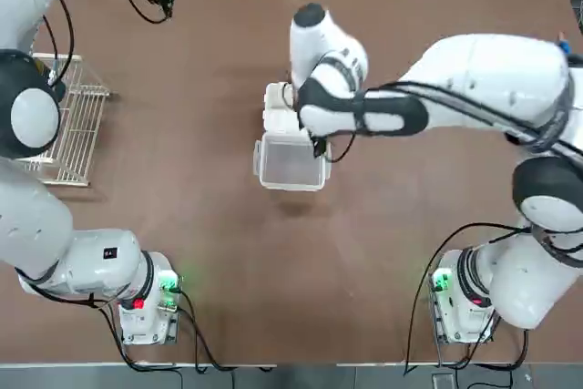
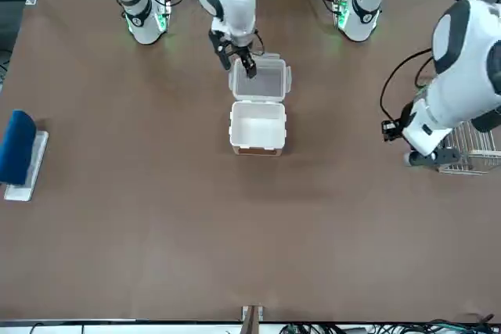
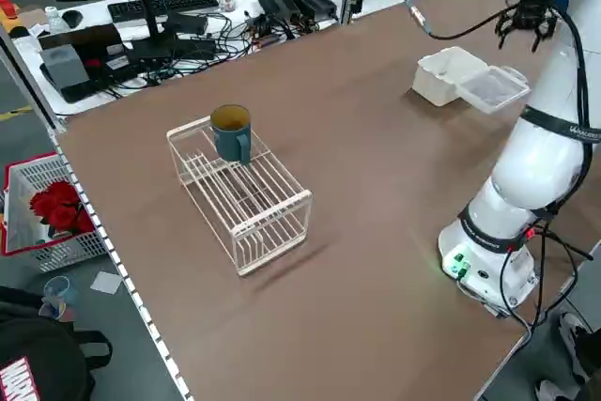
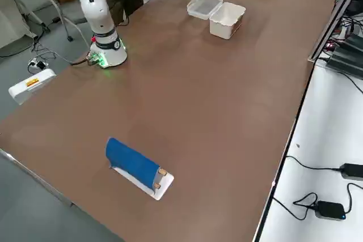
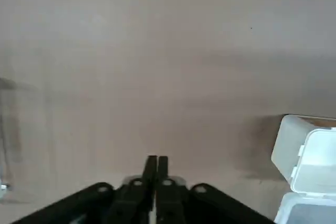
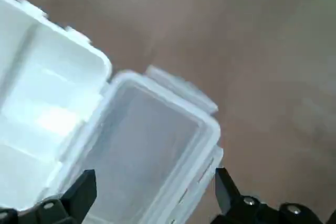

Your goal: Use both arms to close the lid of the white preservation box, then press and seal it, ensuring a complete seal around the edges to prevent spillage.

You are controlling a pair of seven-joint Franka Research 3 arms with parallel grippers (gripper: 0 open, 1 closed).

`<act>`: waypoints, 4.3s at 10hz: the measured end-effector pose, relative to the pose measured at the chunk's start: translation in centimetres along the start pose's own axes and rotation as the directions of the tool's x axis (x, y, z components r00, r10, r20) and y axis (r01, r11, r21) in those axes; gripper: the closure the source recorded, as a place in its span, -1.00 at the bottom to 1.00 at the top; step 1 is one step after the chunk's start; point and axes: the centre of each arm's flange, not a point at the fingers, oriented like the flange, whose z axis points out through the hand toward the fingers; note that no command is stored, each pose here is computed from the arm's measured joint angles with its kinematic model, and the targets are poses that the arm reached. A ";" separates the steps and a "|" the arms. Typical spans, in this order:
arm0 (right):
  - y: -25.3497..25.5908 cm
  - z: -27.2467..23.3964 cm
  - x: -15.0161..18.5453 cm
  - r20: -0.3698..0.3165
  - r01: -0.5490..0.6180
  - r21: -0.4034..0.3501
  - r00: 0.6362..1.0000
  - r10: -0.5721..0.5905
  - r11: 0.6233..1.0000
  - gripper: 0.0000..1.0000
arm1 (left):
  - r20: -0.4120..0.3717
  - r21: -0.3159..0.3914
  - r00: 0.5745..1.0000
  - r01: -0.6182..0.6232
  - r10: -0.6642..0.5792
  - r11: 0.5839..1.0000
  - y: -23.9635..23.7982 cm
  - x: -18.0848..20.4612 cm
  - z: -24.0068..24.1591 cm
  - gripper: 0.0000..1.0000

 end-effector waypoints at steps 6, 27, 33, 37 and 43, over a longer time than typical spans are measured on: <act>5.2 7.6 -6.7 0.052 -0.158 0.072 0.987 0.155 0.985 -0.74 | 0.055 -0.074 0.998 0.047 -0.043 0.996 3.6 -2.3 7.7 0.98; 1.1 0.4 -4.8 0.076 -0.295 0.020 0.953 0.293 0.955 0.82 | 0.155 -0.303 0.987 0.086 -0.040 0.949 0.1 -3.3 12.3 0.98; -1.2 -4.3 -2.8 0.115 -0.337 0.023 0.936 0.332 0.941 0.90 | 0.157 -0.318 0.986 0.107 -0.059 0.942 -0.3 -3.1 12.5 0.98; -4.2 -7.5 0.7 0.184 -0.373 0.037 0.914 0.360 0.927 0.94 | 0.161 -0.320 0.984 0.125 -0.076 0.939 -1.3 -2.8 12.6 0.98; -9.6 -10.6 7.2 0.278 -0.451 0.077 0.866 0.415 0.889 0.96 | 0.143 -0.332 0.982 0.164 -0.123 0.929 -4.1 -1.8 11.7 0.98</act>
